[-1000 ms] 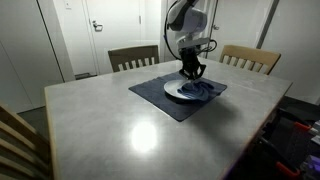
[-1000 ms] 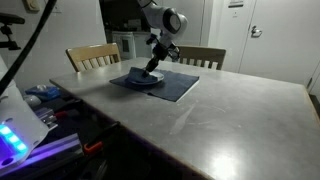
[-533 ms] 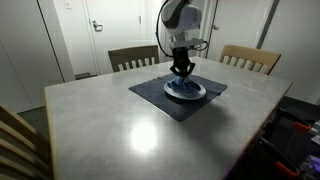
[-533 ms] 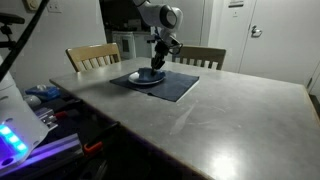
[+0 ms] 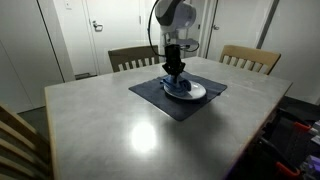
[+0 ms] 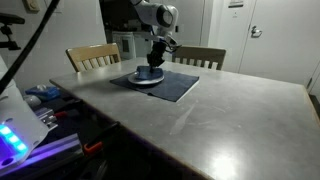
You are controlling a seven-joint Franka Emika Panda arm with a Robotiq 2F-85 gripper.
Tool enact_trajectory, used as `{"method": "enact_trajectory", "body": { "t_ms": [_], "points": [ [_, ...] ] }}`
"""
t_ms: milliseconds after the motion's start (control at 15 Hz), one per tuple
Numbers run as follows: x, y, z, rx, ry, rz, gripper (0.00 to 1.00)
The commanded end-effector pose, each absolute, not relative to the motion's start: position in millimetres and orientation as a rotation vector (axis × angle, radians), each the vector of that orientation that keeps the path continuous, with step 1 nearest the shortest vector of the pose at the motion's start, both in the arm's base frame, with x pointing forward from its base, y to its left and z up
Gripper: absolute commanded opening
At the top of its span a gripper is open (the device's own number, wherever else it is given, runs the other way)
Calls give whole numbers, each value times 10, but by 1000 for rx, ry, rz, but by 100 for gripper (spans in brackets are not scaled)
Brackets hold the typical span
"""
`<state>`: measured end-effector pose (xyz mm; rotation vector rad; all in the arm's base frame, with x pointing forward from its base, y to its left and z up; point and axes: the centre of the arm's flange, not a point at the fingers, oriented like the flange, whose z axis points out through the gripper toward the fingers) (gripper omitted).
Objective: Wipe the white plate with the blue towel
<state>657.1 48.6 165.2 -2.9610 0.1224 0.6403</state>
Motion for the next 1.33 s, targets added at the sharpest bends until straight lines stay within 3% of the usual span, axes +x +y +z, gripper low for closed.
{"method": "enact_trajectory", "body": {
  "t_ms": [0,533,1067,1267],
  "points": [
    [6619,532,1541,-2893,-145,691,2],
    [6450,656,1505,-2748,-454,903,2],
    [6151,408,1297,-2689,-159,1353,2],
    [6118,263,1228,-2688,56,1368,2]
  ]
}}
